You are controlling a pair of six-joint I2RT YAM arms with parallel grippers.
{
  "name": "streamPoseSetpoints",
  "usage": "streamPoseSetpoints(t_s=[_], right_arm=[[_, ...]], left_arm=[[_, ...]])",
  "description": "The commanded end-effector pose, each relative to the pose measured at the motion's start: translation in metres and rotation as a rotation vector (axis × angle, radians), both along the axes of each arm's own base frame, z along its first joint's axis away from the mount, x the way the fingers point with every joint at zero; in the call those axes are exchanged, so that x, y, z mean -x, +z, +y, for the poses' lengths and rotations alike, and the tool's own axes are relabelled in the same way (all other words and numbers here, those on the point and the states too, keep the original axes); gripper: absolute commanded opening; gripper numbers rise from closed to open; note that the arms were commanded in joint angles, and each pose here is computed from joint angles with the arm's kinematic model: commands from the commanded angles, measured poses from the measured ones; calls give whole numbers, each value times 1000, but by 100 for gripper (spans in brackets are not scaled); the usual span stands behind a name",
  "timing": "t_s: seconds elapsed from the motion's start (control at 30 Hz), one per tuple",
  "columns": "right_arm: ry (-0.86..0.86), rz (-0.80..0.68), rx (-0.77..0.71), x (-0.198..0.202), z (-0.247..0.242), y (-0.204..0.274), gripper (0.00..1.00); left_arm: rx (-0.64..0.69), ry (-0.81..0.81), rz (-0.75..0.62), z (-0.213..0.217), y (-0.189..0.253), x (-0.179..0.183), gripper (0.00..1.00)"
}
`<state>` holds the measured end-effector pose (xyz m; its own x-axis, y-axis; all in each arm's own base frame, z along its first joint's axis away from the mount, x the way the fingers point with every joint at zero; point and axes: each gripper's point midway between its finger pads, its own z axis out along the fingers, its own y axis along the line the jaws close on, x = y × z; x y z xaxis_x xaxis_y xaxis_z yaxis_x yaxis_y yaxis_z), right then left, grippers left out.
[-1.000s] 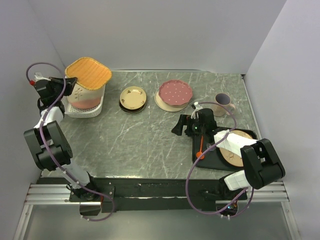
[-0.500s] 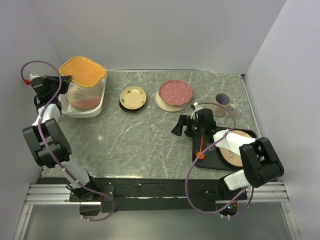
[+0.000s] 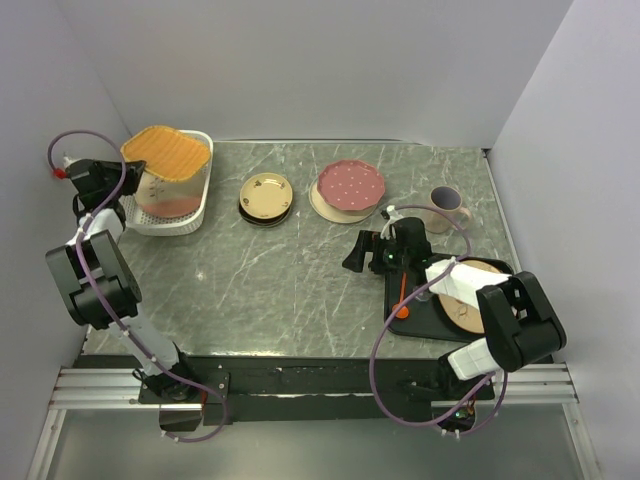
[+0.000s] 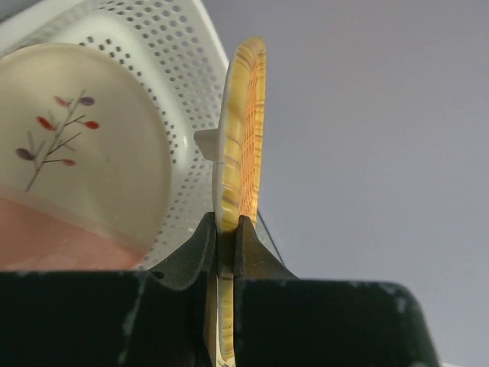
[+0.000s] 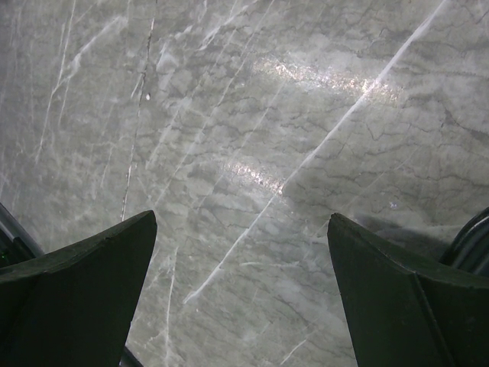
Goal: Place the plates into the plastic bin on the countertop
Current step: Place the plate in the plastic bin.
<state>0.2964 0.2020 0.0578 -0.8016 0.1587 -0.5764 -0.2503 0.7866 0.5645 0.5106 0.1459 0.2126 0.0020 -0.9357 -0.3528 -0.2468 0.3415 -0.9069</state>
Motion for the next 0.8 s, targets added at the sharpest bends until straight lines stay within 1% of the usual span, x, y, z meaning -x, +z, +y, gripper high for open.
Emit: streamPoseSetpoints(t_s=[0.0,0.3,0.77], right_arm=[[18,-50,-30,-11,9,15,100],[22,-48,-34,-11,10,14,100],[24,-46,-35,-10,11,14,100]], left_arm=[[-64,25,-89,11,24,-2,1],[-51,37,-42,14,-3,1,1],[-48,106,-27,40,-14,13,1]])
